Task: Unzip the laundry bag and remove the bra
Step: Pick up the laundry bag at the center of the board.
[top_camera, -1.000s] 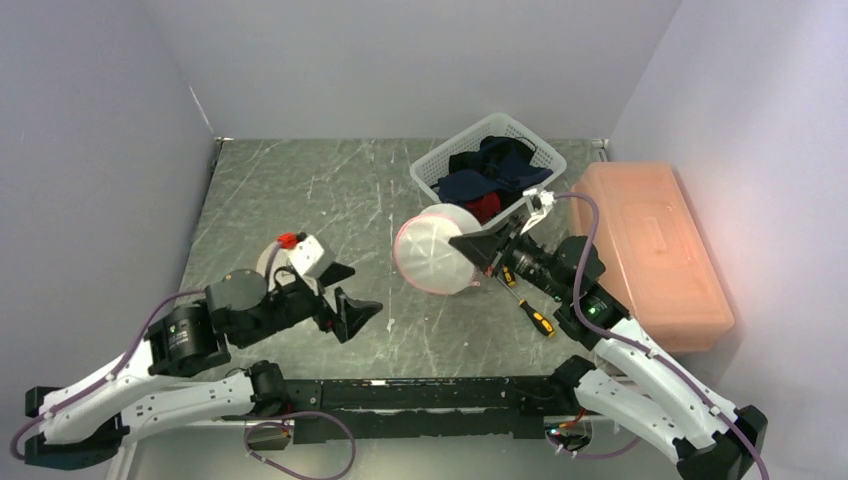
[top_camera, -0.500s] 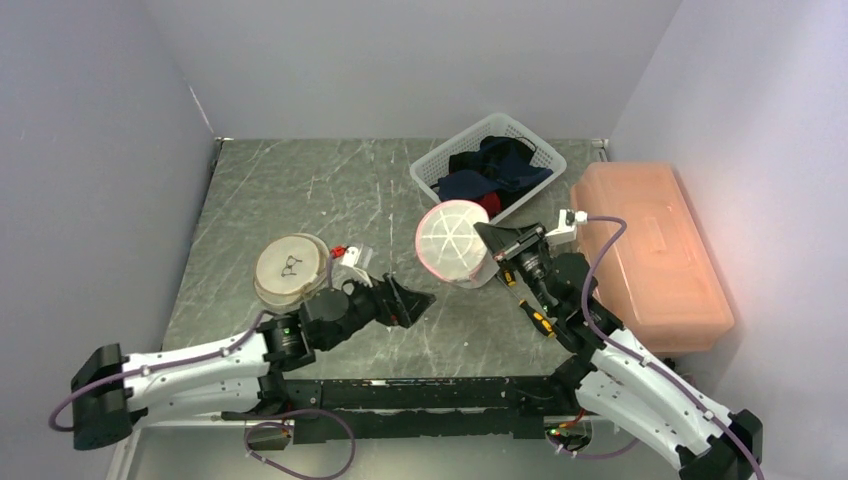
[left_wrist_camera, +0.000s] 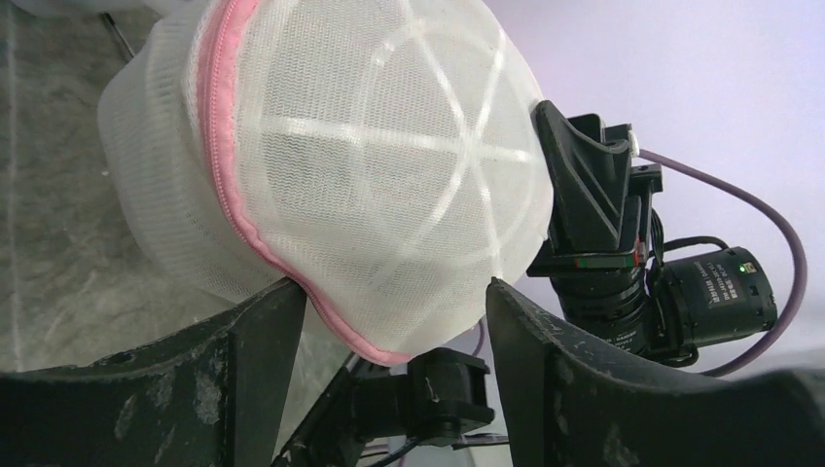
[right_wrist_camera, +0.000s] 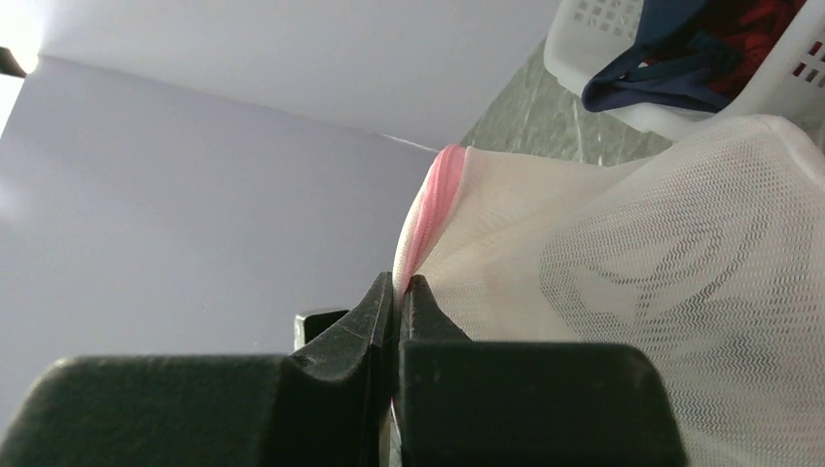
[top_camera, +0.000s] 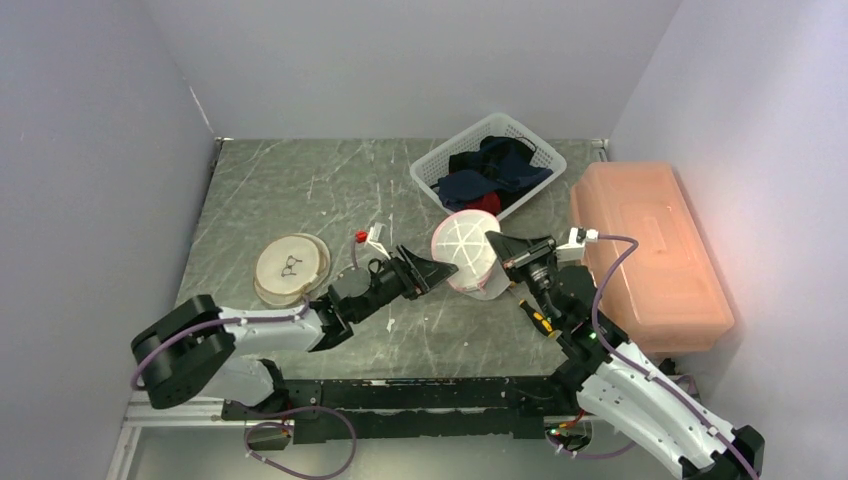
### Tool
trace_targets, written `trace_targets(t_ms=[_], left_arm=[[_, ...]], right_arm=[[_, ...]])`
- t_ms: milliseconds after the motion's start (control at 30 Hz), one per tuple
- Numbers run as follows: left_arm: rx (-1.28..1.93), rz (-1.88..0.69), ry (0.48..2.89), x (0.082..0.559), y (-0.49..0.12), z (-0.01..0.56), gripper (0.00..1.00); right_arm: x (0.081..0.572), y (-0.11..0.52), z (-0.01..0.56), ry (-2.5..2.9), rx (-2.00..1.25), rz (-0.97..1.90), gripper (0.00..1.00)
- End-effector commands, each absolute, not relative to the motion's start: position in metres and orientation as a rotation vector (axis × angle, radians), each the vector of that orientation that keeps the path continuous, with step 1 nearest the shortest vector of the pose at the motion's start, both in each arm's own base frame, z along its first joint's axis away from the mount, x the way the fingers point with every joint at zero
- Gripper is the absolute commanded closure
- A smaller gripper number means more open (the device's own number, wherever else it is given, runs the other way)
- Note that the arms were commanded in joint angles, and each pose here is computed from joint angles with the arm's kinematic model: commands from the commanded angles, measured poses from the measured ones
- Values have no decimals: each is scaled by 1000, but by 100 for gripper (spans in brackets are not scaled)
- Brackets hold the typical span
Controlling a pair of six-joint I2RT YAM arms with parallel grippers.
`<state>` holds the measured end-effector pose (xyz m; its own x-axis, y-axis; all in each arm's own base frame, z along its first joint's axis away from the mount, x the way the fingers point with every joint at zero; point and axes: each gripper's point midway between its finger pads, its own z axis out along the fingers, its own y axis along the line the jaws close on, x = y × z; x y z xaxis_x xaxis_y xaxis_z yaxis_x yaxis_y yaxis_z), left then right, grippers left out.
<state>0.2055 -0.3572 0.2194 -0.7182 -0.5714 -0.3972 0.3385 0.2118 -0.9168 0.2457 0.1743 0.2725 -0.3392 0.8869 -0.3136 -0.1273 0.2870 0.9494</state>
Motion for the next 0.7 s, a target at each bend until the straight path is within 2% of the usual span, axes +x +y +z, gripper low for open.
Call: trace_targets(t_ms=[0, 267, 467, 533, 667], left_arm=[[-220, -1841, 1613, 196, -369, 266, 28], [-287, -1884, 1700, 187, -377, 239, 28], [-250, -1924, 1714, 177, -394, 241, 28], [-255, -1925, 1707, 177, -395, 240, 33], [-253, -1926, 1701, 177, -394, 240, 55]], right_arm=[[244, 167, 288, 1472, 769, 1291, 100], [244, 159, 286, 1443, 794, 1272, 100], [246, 154, 286, 1428, 802, 1244, 100], [245, 153, 288, 1422, 800, 1249, 100], [244, 153, 287, 1426, 801, 1252, 100]])
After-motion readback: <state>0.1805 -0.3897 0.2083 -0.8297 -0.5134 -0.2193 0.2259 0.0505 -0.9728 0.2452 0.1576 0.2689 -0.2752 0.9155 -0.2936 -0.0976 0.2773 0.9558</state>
